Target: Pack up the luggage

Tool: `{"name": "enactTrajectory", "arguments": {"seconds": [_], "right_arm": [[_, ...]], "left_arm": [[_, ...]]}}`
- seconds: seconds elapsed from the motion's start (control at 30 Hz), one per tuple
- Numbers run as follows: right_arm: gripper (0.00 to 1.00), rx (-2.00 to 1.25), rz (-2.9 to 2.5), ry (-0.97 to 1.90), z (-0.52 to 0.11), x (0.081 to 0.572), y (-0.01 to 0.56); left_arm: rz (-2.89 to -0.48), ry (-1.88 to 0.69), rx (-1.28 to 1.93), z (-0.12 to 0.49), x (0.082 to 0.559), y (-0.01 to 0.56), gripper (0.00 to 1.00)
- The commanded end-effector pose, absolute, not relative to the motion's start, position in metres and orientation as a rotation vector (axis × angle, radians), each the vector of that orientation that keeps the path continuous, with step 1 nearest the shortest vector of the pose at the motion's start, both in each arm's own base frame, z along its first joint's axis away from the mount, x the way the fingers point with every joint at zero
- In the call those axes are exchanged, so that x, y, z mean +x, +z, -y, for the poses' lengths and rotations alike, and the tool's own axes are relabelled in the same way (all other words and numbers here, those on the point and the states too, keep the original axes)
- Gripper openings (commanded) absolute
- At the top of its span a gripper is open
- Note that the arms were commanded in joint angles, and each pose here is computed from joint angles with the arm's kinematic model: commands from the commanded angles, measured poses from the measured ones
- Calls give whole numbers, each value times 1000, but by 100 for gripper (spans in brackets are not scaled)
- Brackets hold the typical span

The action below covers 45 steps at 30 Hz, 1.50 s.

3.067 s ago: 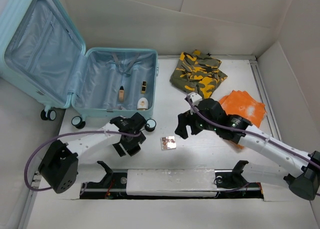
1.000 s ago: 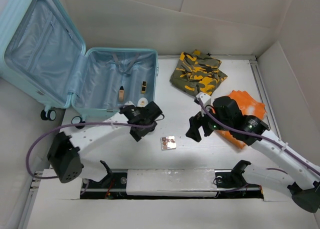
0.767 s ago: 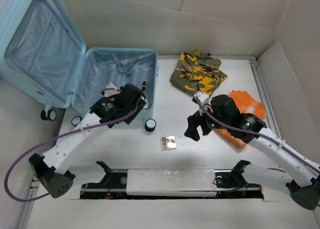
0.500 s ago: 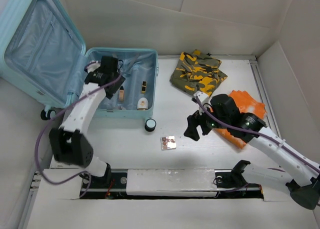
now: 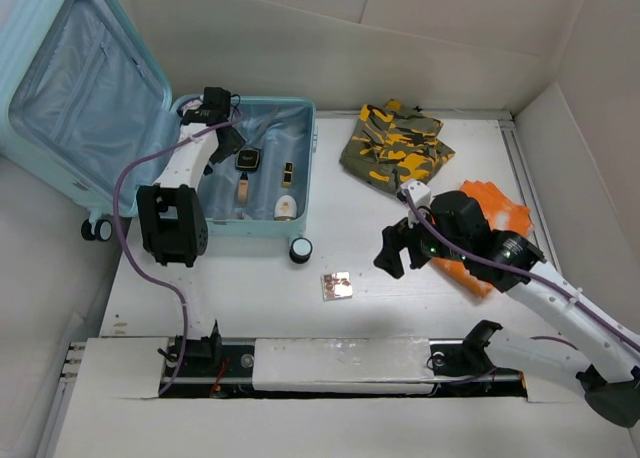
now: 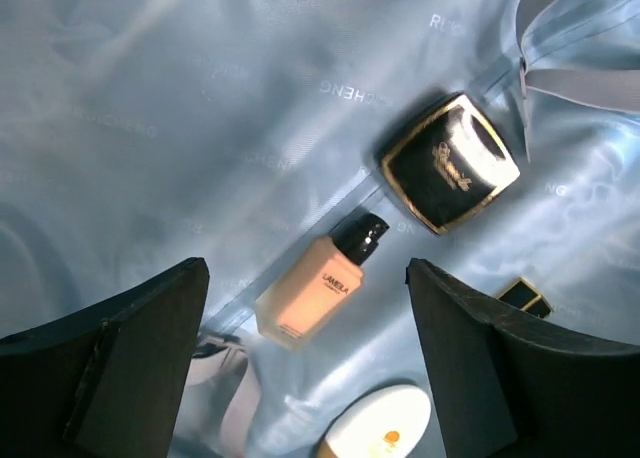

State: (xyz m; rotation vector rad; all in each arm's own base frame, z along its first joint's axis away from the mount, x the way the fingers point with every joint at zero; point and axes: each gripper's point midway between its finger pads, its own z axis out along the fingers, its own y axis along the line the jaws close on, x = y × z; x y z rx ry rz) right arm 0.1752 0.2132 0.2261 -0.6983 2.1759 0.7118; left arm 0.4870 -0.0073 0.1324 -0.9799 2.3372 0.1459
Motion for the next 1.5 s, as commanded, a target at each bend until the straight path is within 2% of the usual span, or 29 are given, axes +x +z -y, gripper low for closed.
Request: {"name": "enactTrajectory", "arguments": {"seconds": [0.0, 0.1, 0.13, 0.27, 0.5, 0.6, 0.7, 0.83, 0.93, 1.23, 1.47], "right_arm": [[90, -621, -2147, 666, -210, 189, 243], [90, -557, -2134, 592, -203, 202, 250], [90, -526, -2137, 553, -197, 209, 254], [87, -363, -2143, 411, -168, 227, 263], [87, -82, -2188, 261, -108, 243, 266], [91, -30, -2184, 273, -97, 246, 268], [95, -45, -2194, 319, -99, 242, 268], [100, -87, -2196, 392, -108, 235, 263], [100, -131, -2212, 440, -115, 228, 257], [100, -260, -2191, 559, -135, 223, 257], [100, -324, -2190, 574, -140, 224, 255]], "left_arm": [[-2290, 58, -887, 12, 484, 181, 77], [-2260, -67, -707, 50, 468, 219, 77], [-2229, -153, -577, 88, 450, 249, 77], [-2263, -332, -247, 186, 373, 274, 80], [-2490, -510, 113, 295, 219, 191, 82], [-2569, -437, 244, 315, 173, 146, 85], [-2648, -321, 246, 305, 161, 110, 85], [-2691, -334, 221, 304, 153, 76, 86], [-2729, -300, 200, 303, 150, 57, 86], [-2779, -294, 188, 318, 149, 35, 90], [-2801, -160, 116, 310, 154, 21, 91]]}}
